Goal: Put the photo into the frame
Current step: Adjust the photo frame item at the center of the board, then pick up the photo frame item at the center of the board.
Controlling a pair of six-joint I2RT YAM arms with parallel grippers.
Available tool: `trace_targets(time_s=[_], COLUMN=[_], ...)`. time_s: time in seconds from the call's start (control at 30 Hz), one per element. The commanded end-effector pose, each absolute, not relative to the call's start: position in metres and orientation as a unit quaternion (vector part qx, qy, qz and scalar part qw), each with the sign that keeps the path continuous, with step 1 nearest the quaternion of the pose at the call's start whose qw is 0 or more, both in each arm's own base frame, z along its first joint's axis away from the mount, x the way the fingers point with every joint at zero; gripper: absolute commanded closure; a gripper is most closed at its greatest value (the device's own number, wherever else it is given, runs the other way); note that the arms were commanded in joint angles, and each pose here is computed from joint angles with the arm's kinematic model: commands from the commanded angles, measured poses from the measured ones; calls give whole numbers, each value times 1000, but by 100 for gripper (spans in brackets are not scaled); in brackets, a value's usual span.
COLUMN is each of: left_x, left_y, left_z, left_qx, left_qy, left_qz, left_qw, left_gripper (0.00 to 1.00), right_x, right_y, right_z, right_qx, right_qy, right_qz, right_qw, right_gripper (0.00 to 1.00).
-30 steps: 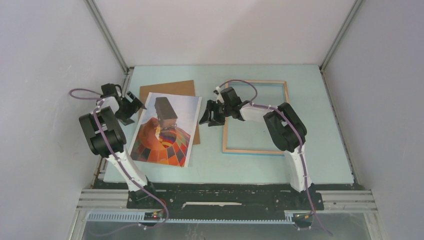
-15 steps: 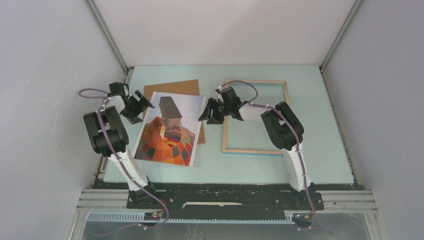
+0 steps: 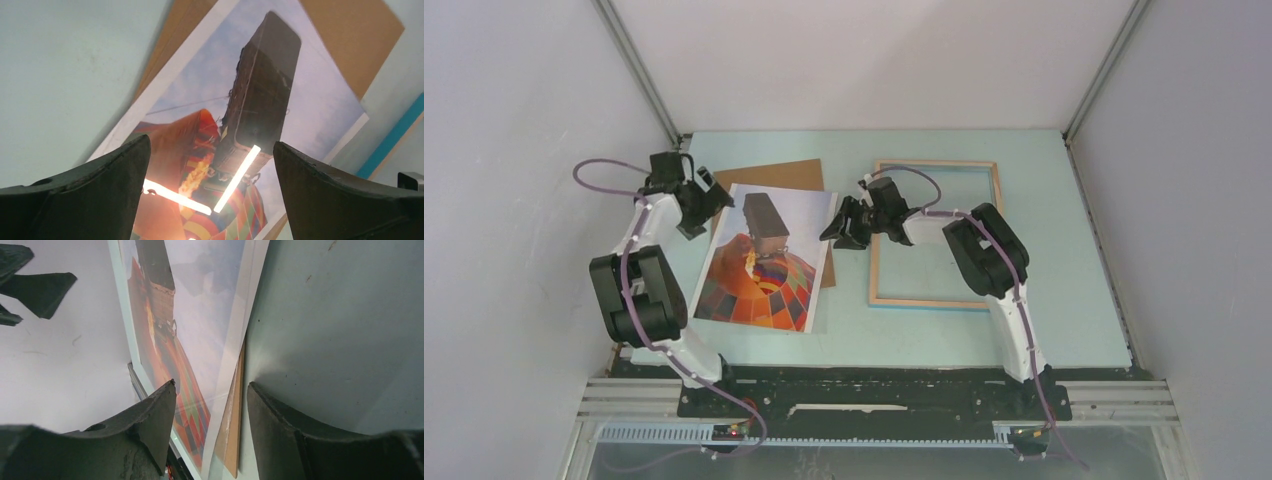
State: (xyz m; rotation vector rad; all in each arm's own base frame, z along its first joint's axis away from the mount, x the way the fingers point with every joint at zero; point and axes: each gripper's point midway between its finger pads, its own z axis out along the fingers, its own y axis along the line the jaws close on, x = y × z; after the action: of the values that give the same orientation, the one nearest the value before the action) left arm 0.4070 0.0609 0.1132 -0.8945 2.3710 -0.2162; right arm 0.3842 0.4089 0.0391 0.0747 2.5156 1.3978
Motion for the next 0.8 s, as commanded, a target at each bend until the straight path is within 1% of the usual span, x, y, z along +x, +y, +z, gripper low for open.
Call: trace_targets(time_s=[0.0,0.07,0.13,0.2,0.27,0.43,0.6,0.77], left_x=[378,366,353,339,328,309,303,297], left_y=[35,24,13,1,-7,-7,-10,-5], left_z=[82,70,58,47,39,18,4,-4], left_qx=[-368,-379,-393,-405,-415,-440,-462,-483], left_qy=[891,886,882,875,869,864,853,842], left_qz=[-127,-150,-169,-194,-209,-197,-211,-212], left_qw=[235,221,197,178,171,145,124,113], left_gripper=[0,0,1,1,2,1,2,2], right_x=[362,343,326,312,298,254,239,238], right_y=[403,400,393,389,388,402,410,428], right_z=[32,45,53,58,59,54,46,49], right_qx=[21,-2,-22,-35,-43,-48,-12,10], right_qy=[871,867,874,881,881,871,861,842], right_qz=[478,482,466,448,450,481,505,536], right_qw=[114,124,138,147,140,90,63,57], right_gripper=[37,34,30,28,28,30,30,31])
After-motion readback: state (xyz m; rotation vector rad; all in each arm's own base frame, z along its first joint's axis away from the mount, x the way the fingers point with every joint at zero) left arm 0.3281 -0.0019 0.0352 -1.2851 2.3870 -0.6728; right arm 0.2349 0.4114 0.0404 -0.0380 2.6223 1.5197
